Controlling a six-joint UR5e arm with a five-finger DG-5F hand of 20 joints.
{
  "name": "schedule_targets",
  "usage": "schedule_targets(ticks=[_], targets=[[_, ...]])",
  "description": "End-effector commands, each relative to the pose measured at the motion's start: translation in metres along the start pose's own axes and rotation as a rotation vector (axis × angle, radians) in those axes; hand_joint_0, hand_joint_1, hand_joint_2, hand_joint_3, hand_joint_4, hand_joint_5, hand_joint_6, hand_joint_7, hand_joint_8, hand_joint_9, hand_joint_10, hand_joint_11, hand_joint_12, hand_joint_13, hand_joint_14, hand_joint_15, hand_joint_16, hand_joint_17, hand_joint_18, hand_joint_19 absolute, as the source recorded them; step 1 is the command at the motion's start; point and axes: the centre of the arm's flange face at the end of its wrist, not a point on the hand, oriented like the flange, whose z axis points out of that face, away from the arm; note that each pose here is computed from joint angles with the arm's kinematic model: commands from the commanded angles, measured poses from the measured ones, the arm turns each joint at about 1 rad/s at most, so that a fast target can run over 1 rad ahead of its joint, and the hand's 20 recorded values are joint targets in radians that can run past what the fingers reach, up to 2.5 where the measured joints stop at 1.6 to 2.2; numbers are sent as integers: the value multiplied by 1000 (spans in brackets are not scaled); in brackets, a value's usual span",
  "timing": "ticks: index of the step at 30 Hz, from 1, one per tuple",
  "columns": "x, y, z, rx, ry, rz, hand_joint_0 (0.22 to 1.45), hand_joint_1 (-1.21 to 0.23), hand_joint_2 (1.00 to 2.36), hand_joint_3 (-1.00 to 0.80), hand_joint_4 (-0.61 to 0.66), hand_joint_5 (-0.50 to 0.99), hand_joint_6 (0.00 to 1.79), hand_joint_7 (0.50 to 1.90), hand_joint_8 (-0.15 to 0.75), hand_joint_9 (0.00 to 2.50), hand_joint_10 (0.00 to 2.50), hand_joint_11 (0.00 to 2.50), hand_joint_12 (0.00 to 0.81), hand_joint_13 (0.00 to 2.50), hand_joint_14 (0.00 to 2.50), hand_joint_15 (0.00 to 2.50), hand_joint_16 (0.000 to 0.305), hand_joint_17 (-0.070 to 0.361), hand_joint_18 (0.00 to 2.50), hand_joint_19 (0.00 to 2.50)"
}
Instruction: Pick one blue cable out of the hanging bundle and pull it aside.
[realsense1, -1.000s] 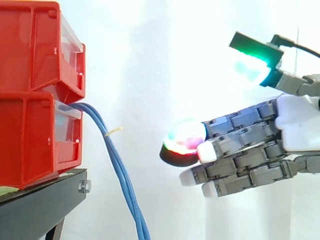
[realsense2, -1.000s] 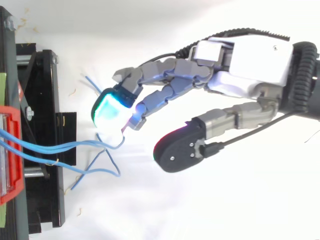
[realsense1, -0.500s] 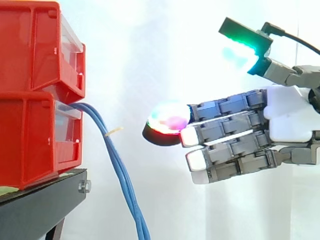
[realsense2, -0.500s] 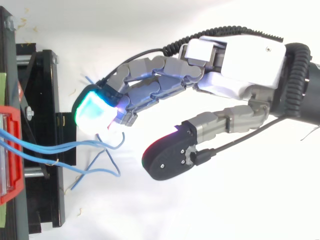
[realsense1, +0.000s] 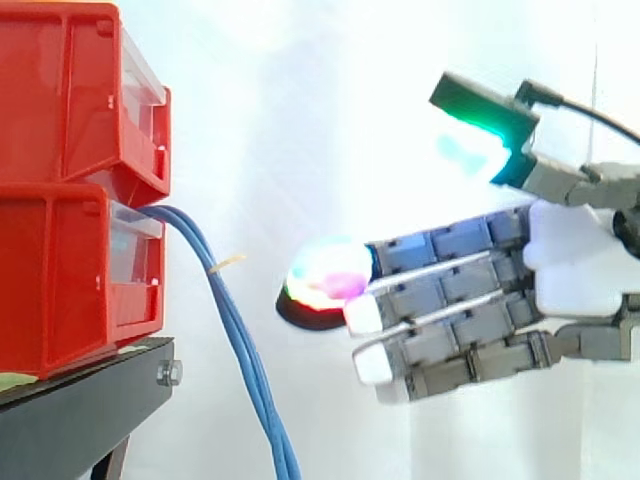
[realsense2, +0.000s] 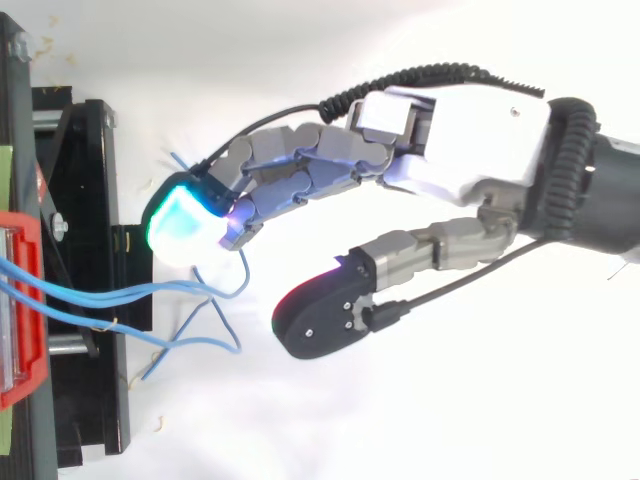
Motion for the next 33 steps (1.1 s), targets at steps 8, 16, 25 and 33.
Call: schedule_targets(ticks=[8, 16, 25, 33], targets=[[0, -27, 6, 15, 2, -16, 474, -626, 1003, -462, 229, -169, 502, 737, 260, 360, 12, 370, 400, 472, 15, 434, 54, 121, 187, 387], [4, -58, 30, -13, 15, -21, 476, -621, 1002, -462, 236, -167, 502, 737, 267, 397, 10, 379, 402, 497, 16, 442, 55, 123, 210, 408], [18, -79, 52, -22, 58, -3, 477, -618, 1003, -460, 241, -165, 502, 738, 271, 430, 11, 391, 404, 523, 15, 456, 56, 125, 238, 424], [21, -65, 59, -23, 62, 1, 481, -610, 1002, -464, 249, -162, 502, 737, 275, 460, 11, 403, 402, 538, 15, 465, 56, 125, 251, 441]])
